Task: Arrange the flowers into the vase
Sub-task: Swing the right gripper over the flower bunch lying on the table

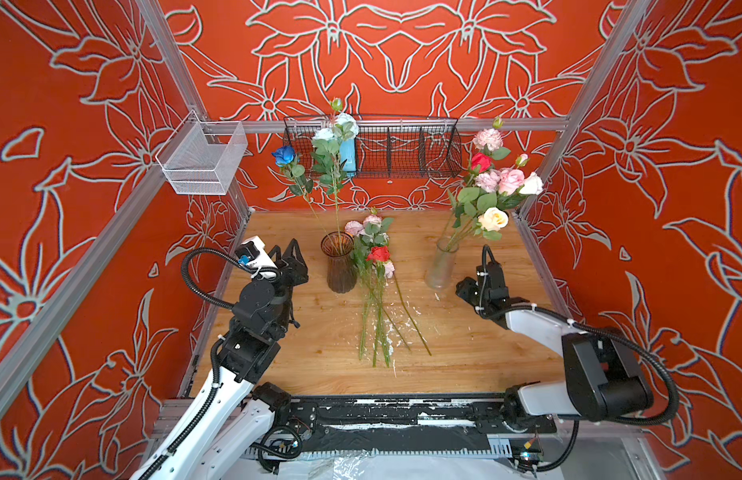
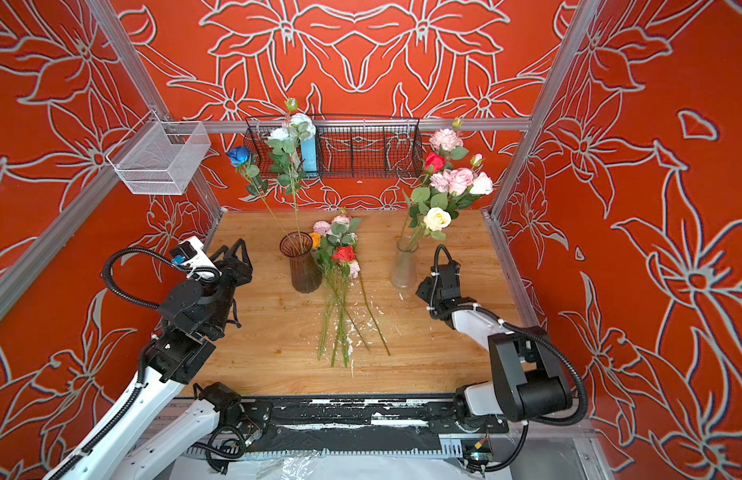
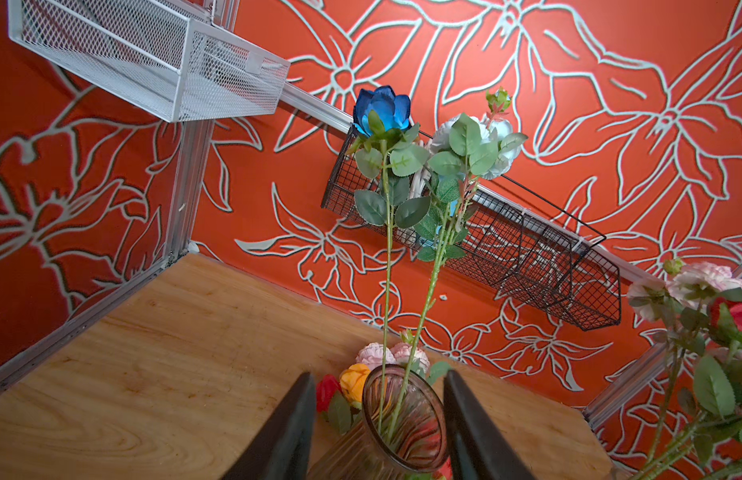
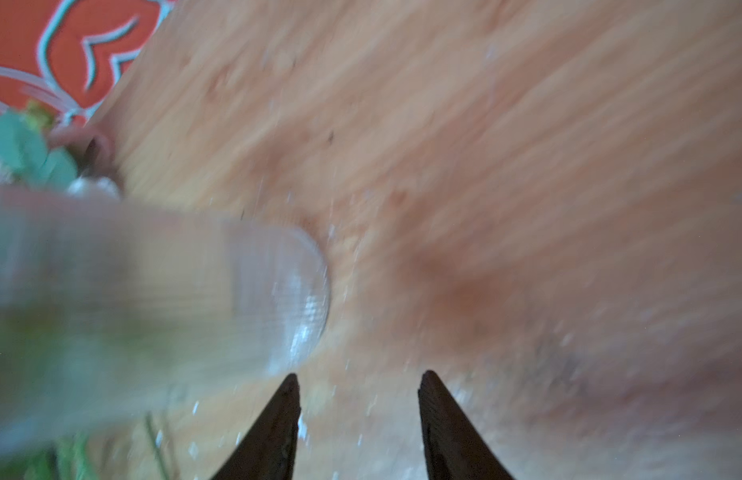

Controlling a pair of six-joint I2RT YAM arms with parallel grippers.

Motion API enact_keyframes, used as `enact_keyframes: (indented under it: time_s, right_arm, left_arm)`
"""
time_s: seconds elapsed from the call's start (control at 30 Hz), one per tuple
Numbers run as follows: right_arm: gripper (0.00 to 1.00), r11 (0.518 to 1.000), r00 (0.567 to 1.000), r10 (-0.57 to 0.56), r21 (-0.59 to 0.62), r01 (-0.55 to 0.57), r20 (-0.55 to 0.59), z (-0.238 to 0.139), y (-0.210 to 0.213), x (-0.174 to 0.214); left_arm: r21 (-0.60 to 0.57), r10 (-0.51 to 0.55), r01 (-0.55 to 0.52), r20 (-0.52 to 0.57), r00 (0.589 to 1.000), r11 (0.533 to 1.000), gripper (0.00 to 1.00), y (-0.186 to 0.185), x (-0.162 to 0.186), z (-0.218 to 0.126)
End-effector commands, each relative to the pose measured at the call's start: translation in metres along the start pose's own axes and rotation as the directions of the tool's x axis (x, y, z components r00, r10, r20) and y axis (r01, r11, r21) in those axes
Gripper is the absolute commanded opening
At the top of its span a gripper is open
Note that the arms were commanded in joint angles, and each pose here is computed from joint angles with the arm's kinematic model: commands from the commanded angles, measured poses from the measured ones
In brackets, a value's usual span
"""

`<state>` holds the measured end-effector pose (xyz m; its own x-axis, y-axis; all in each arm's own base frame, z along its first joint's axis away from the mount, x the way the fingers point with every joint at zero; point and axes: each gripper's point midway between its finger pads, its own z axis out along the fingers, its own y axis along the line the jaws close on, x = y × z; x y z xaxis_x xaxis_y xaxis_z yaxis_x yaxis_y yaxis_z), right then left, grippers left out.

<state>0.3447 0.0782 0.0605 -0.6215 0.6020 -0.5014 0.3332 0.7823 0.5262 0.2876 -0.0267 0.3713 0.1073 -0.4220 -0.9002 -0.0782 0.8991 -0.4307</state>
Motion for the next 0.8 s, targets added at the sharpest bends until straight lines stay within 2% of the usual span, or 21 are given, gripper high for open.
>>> enact_keyframes:
  time_s: [0.0, 0.07, 0.17, 0.53, 0.77]
  right_arm:
    - [0.48, 0.970, 0.992, 0.122, -0.211, -0.121, -0.007, -0.004, 0.036, 0.008]
    - [0.49, 0.945, 0.985, 0.171, -0.284, -0.165, -0.002, -0.005, 0.047, 0.010]
    - [0.48, 0.930, 0.976, 0.219, -0.305, -0.204, 0.013, 0.001, 0.051, 0.009]
    - [0.43, 0.935, 0.969, 0.248, -0.258, -0.241, -0.006, 0.040, 0.043, 0.023]
    - [0.43, 0.949, 0.968, 0.248, -0.210, -0.235, 0.036, 0.052, 0.036, 0.016]
  left_arm:
    - [-0.009, -0.008, 0.008, 0.021, 1.000, 1.000, 0.50, 0.002, -0.004, 0.000]
    - [-0.008, -0.006, 0.007, 0.020, 1.000, 1.000, 0.50, 0.002, -0.004, 0.001]
    - [-0.008, -0.006, 0.007, 0.021, 1.000, 1.000, 0.50, 0.002, -0.004, 0.000]
    - [-0.010, -0.003, 0.003, 0.029, 1.000, 1.000, 0.50, 0.002, -0.006, 0.000]
    - [-0.014, 0.006, -0.005, 0.035, 0.999, 1.000, 0.50, 0.003, -0.008, -0.001]
